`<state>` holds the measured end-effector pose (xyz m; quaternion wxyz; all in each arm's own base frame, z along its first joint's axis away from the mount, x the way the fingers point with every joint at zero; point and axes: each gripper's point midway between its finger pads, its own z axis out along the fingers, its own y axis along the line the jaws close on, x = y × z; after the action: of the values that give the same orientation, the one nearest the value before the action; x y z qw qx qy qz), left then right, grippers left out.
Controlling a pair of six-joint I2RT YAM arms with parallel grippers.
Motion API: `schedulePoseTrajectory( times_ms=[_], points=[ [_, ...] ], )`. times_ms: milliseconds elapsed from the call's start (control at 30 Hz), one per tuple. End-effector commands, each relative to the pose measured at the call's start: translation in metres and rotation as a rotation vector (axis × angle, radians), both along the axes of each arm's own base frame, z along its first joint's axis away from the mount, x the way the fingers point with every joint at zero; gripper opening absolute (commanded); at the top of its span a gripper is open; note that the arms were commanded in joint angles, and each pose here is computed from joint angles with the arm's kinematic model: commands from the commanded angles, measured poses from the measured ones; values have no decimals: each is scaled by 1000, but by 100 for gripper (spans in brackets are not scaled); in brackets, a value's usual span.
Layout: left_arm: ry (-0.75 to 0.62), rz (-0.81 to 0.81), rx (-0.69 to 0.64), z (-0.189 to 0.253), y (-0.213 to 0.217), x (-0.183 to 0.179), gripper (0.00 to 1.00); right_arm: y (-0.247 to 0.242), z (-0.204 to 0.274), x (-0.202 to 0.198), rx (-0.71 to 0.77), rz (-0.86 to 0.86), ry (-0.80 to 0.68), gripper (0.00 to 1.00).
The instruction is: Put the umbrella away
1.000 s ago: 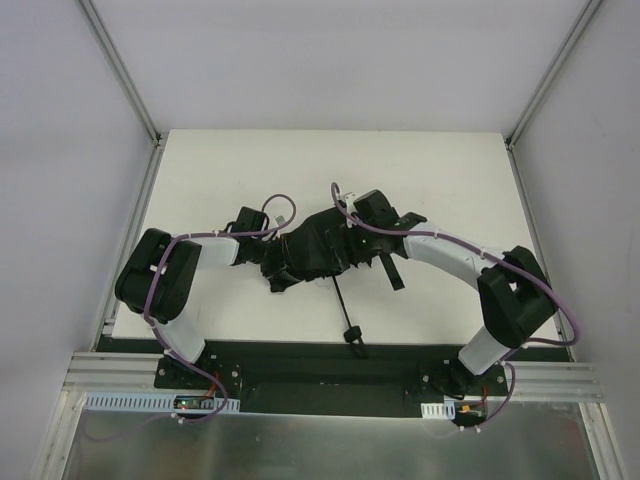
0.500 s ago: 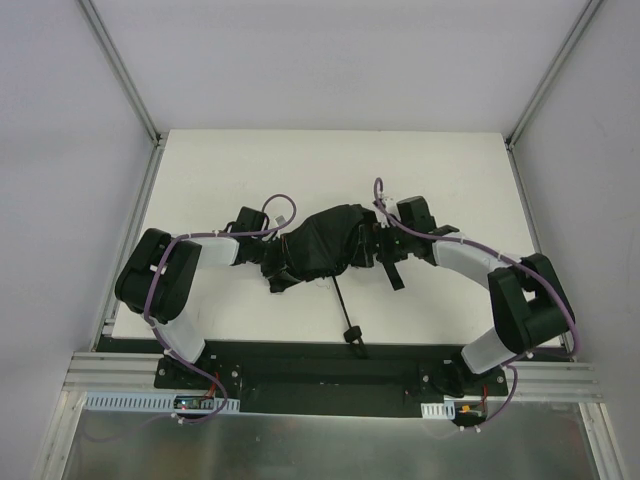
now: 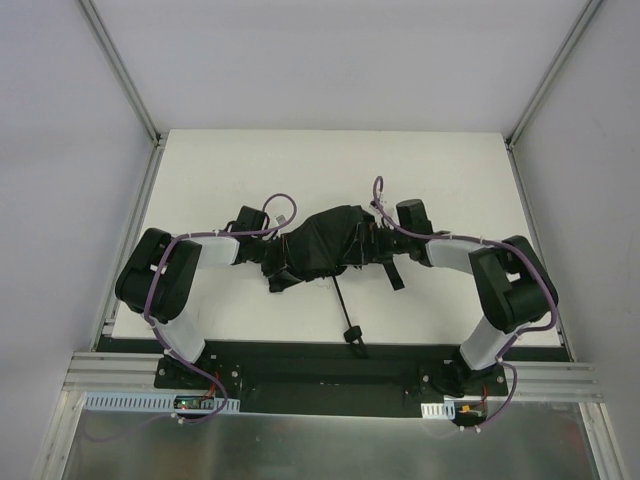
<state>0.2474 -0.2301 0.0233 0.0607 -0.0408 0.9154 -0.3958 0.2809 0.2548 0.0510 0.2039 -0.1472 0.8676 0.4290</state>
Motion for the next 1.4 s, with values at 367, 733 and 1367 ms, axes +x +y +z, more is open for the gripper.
schedulePoseTrajectory(
  times_ms=[367,733,1367],
  points=[
    [0,-6,-17,4,-1,0,0,46,8,-6,-228,88,-157,96],
    [-9,-7,-16,4,-1,1,0,39,-8,-10,-660,108,-190,98],
    [-1,24,-16,-1,13,4,0,64,-52,1,-717,81,-247,51]
  ],
)
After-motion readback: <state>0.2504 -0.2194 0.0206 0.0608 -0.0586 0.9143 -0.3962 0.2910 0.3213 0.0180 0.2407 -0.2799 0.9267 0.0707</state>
